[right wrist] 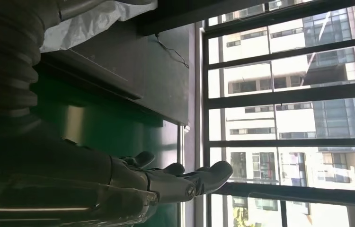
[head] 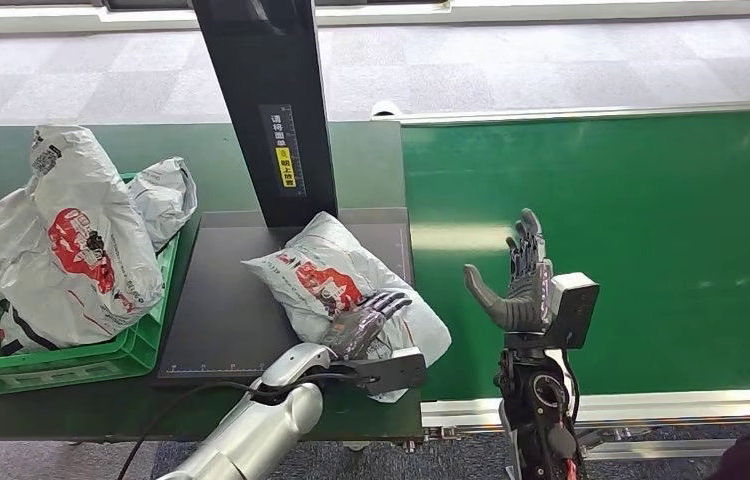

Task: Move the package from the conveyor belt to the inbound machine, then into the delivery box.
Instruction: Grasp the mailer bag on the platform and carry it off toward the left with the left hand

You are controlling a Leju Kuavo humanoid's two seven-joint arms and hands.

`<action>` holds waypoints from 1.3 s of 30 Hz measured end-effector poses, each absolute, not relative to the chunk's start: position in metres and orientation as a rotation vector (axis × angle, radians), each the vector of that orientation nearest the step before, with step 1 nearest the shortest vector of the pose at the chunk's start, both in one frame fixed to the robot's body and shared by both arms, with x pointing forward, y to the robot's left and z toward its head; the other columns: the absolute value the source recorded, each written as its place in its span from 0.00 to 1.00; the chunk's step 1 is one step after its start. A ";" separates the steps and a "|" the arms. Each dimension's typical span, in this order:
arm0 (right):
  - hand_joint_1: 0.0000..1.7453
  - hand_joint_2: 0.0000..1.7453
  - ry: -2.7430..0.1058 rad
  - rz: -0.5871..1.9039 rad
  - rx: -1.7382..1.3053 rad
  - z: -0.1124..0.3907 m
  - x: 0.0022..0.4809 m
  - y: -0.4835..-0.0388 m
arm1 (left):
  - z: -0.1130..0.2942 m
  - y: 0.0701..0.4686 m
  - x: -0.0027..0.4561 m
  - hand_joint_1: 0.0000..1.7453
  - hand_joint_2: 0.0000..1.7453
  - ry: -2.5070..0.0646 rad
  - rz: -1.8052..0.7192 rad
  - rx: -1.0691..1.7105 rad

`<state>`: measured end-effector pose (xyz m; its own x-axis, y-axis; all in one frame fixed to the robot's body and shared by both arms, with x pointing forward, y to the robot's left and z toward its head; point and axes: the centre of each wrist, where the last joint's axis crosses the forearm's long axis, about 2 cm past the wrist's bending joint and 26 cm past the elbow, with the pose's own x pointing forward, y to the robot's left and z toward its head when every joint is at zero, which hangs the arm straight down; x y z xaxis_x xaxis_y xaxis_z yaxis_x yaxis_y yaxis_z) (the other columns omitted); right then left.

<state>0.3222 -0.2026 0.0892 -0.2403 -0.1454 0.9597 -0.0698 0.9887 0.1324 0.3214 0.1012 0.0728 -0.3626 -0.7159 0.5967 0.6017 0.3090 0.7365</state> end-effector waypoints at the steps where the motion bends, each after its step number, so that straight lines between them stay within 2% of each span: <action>1: 0.00 1.00 -1.802 -0.060 0.163 0.087 0.322 -0.202 | 0.073 0.101 0.321 0.69 1.00 -1.374 -1.375 0.109; 2: 0.00 1.00 -1.792 -0.049 0.167 0.085 0.321 -0.202 | 0.072 0.101 0.321 0.92 1.00 -1.382 -1.371 0.101; 3: 0.00 1.00 -1.784 -0.041 0.170 0.084 0.321 -0.201 | 0.072 0.101 0.321 0.98 1.00 -1.393 -1.365 0.093; 4: 0.00 1.00 -1.777 -0.033 0.172 0.083 0.320 -0.201 | 0.072 0.102 0.321 0.99 1.00 -1.407 -1.359 0.087; 29: 0.00 1.00 -1.727 -0.004 0.177 0.073 0.317 -0.203 | 0.073 0.105 0.318 1.00 1.00 -1.516 -1.257 0.075; 39: 0.00 1.00 -1.724 0.001 0.177 0.072 0.316 -0.203 | 0.073 0.115 0.308 1.00 1.00 -1.671 -0.958 0.107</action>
<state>0.3161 -0.2029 0.0721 -0.1491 -0.1174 0.9818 -0.1188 0.9879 0.1001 0.3075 0.1147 0.0734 -0.3464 -0.5300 0.7740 0.4000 0.6628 0.6330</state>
